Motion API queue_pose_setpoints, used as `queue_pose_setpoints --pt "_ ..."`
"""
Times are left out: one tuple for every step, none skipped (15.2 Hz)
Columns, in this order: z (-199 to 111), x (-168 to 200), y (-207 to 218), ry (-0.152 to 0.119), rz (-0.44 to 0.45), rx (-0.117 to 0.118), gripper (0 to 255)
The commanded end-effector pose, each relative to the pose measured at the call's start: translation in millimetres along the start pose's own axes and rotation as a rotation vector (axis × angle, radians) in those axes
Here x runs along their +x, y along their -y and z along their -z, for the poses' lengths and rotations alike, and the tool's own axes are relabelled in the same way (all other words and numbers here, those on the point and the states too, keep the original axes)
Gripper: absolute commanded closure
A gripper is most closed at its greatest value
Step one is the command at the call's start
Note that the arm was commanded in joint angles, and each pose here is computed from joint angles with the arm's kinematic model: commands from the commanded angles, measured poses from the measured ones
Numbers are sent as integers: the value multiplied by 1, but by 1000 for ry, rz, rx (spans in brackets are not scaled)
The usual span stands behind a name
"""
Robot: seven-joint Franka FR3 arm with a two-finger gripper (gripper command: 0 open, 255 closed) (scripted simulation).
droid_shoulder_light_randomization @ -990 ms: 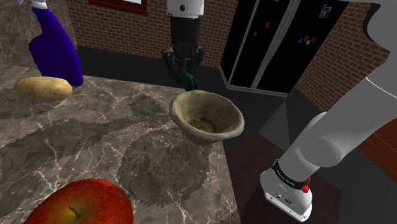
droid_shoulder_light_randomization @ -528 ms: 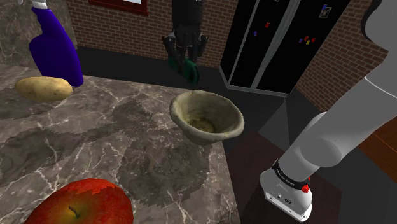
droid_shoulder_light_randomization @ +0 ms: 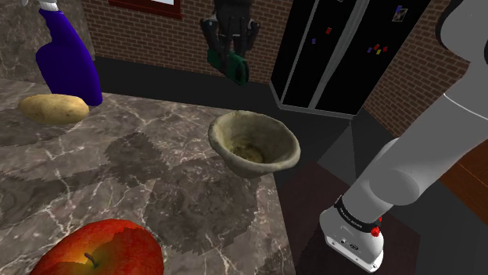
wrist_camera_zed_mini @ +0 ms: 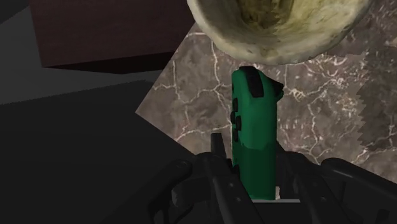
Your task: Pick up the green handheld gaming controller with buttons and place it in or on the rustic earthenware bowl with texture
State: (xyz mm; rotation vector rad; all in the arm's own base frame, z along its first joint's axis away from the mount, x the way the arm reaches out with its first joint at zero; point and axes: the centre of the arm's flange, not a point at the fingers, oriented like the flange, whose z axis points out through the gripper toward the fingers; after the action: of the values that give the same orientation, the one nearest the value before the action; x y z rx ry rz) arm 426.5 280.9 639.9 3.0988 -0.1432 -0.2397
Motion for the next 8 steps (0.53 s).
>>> queue_pose_setpoints --pt "10 -2 0 0 0 0 255" --pt "15 -3 -1 0 0 0 255" --pt "20 -4 -1 0 0 0 255" --pt "25 -5 -1 0 0 0 255" --pt "31 -5 -1 0 0 0 255" --pt "36 -6 -1 0 0 0 255" --pt "37 -6 -1 0 0 0 255" --pt "35 -19 3 0 0 0 255"
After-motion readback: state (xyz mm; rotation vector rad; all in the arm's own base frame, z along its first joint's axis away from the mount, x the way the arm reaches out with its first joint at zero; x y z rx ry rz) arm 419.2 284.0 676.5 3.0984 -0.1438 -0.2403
